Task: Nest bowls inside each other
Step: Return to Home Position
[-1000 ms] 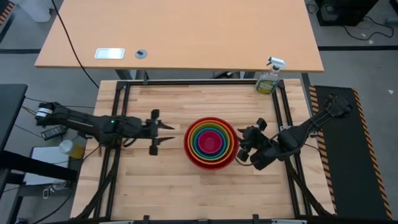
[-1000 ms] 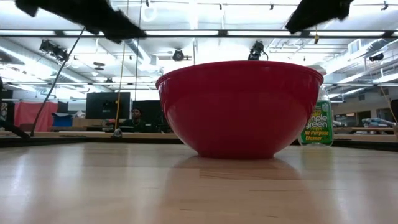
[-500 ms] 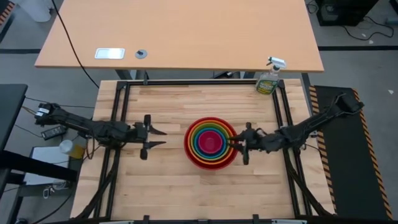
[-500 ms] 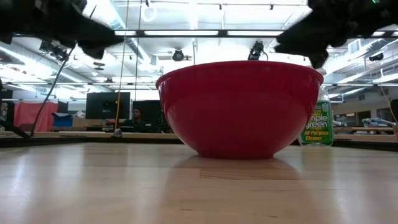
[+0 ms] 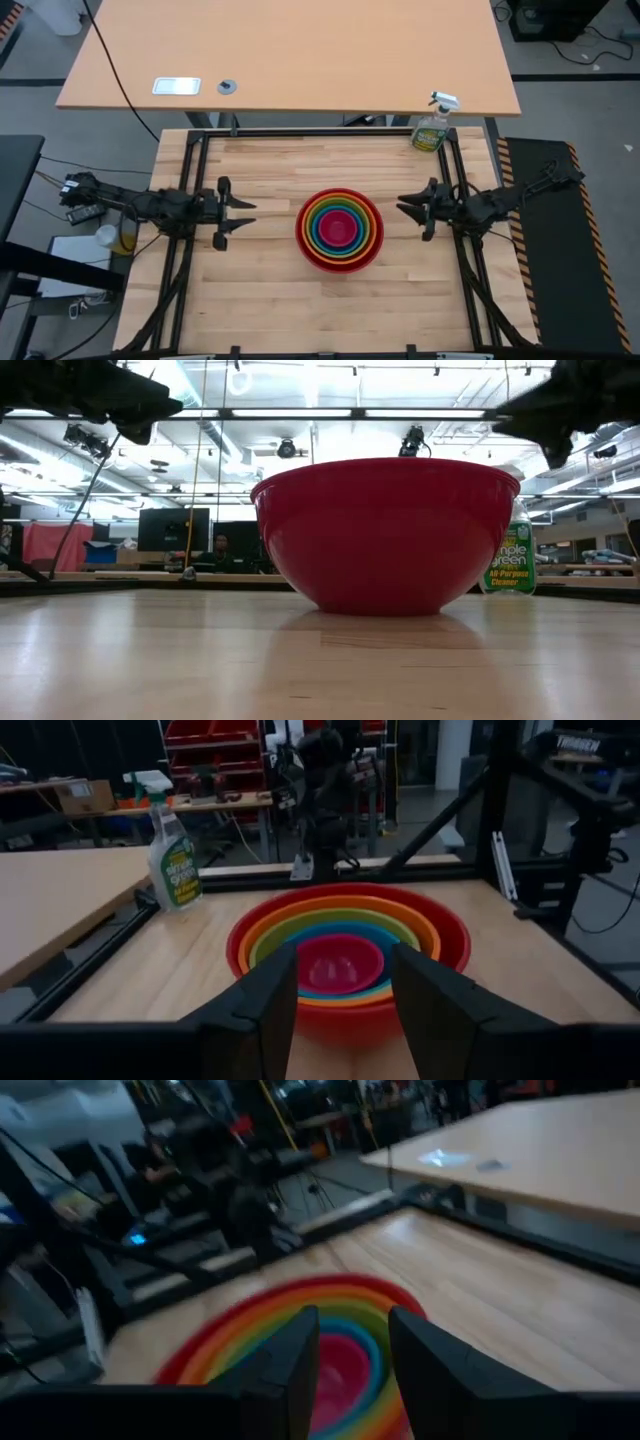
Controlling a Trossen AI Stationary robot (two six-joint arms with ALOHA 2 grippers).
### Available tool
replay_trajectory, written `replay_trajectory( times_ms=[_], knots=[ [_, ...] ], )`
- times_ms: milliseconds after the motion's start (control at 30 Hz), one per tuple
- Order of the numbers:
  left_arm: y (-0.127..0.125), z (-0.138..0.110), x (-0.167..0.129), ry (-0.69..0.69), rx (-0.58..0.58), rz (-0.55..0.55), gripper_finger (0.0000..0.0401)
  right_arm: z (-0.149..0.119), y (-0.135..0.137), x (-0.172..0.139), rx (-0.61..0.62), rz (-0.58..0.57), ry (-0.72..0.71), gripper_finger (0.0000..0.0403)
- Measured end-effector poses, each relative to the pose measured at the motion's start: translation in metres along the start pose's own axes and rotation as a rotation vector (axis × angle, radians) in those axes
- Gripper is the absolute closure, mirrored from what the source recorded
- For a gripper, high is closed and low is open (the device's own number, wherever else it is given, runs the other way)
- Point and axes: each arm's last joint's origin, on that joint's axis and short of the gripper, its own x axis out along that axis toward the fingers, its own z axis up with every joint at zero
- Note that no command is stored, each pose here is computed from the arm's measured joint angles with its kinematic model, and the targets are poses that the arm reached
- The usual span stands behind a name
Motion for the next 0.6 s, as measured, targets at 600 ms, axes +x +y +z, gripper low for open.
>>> replay_trajectory(
  times_ms=[600],
  knots=[
    [-0.006, -0.054, 0.001, -0.024, -0.116, -0.032, 0.0239, -0.049, -0.027, -0.008, 0.086, -0.081, 0.131, 0.0271]
  ],
)
